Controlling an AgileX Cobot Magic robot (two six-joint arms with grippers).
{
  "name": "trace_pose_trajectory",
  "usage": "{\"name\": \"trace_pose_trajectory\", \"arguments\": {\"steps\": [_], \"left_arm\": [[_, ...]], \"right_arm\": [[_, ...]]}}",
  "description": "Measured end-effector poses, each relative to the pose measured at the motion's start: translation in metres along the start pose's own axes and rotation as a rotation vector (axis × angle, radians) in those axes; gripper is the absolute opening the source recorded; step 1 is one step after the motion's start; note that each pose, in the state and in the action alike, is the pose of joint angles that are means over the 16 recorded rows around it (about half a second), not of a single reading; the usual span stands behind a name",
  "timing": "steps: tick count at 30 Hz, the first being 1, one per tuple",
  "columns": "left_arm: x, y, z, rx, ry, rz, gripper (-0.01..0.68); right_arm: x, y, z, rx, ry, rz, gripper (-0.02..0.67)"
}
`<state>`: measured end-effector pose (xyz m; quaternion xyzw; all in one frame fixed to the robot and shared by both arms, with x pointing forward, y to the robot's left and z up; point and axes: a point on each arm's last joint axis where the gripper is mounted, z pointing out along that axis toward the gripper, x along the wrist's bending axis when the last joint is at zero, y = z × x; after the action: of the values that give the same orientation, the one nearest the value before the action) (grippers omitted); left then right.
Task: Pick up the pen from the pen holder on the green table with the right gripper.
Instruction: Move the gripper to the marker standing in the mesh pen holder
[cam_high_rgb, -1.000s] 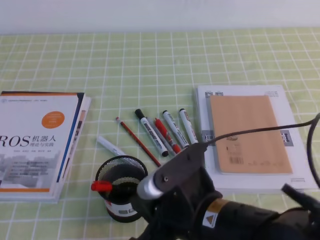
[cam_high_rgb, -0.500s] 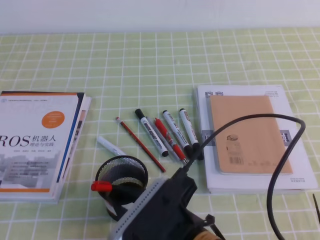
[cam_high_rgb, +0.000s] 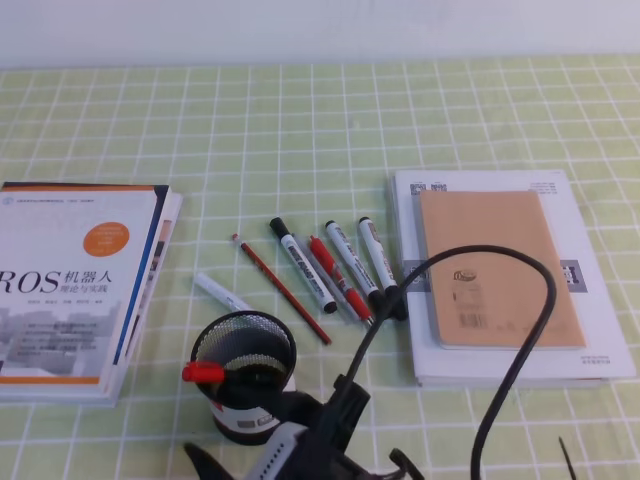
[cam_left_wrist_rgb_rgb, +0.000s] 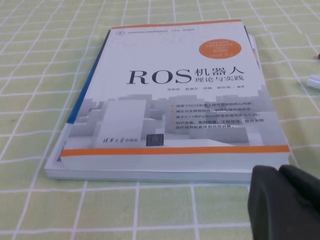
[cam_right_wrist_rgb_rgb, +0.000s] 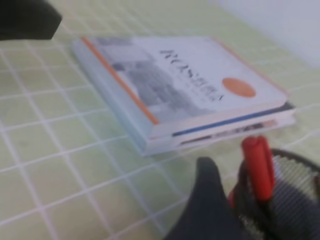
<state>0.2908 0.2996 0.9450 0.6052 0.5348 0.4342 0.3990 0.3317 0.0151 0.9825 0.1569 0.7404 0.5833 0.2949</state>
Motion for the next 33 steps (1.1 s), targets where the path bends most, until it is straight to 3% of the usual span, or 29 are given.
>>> {"name": "trace_pose_trajectory", "arguments": {"steps": [12, 33], "left_arm": [[0.000, 0.000, 0.000, 0.000, 0.000, 0.000, -0.008], [0.000, 0.000, 0.000, 0.000, 0.000, 0.000, -0.008]], "right_arm": [[0.005, -0.004, 0.008, -0.074, -0.029, -0.059, 0.409], [-0.001, -0.007, 0.043, -0.083, -0.072, -0.047, 0.409]]}}
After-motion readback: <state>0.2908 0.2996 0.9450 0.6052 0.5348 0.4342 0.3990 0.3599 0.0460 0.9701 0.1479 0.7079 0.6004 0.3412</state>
